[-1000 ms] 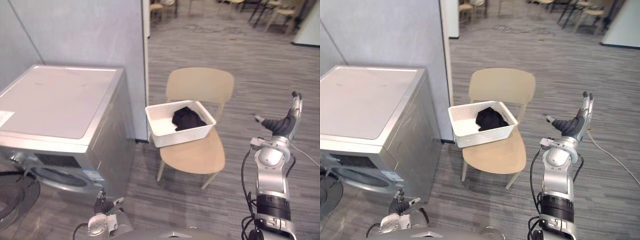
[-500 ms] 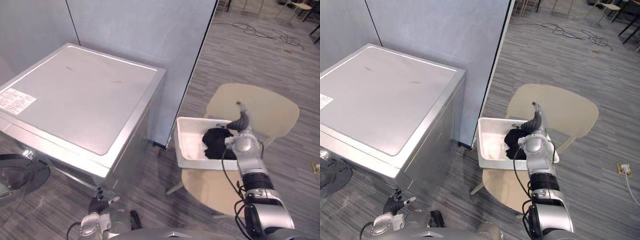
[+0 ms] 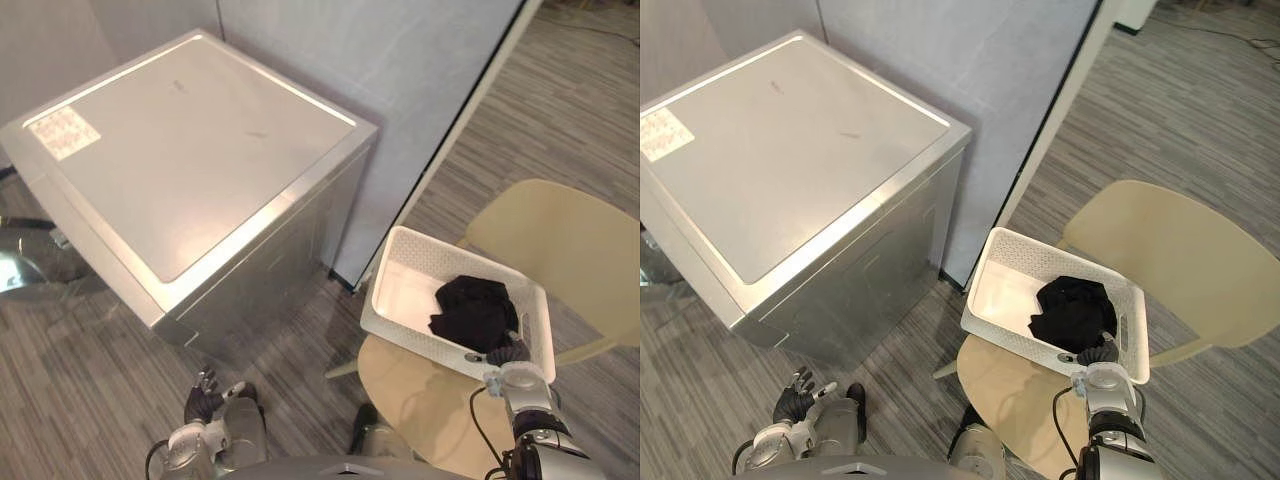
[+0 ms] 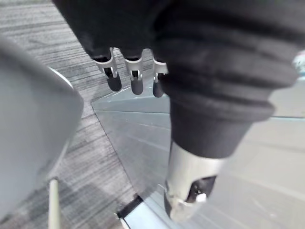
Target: Pick up the laundry basket with both hands and put the clothes into the washing machine.
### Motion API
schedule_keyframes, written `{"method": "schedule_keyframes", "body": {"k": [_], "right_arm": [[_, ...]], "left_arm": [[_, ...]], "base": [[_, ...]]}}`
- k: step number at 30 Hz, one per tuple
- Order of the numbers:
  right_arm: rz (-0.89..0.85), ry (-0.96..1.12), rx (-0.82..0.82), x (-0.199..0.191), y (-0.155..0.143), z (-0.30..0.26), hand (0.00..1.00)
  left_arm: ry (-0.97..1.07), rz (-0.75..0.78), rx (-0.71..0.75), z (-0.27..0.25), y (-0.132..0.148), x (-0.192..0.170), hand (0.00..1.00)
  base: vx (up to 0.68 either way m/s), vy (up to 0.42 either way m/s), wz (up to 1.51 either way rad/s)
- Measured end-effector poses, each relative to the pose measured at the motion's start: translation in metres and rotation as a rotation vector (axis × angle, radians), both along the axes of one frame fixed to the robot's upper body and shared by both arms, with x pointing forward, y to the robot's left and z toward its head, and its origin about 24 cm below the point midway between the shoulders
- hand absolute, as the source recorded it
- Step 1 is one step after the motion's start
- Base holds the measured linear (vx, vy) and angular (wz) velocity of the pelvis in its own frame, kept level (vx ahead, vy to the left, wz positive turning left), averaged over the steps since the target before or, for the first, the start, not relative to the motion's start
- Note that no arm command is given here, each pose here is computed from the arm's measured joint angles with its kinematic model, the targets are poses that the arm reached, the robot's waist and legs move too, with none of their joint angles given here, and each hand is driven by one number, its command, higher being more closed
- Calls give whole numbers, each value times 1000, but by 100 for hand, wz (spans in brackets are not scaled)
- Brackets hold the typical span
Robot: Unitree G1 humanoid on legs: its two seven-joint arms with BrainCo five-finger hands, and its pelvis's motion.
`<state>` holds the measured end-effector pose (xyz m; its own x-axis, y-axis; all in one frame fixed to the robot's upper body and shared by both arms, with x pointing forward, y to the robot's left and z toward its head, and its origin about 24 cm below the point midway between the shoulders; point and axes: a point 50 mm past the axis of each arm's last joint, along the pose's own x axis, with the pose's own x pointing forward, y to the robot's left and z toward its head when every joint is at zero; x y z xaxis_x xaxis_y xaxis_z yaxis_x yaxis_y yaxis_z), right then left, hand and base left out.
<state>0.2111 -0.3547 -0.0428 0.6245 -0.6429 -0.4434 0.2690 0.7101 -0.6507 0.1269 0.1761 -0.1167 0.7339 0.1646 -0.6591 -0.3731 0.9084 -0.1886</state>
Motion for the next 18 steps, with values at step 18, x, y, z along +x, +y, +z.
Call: {"method": "schedule_keyframes", "body": {"k": [18], "right_arm": [[160,-377,-176,101,12,112,0]], "left_arm": [[-225,34,-52,32,-10,38,0]], "base": [[-16,32,-1]]}}
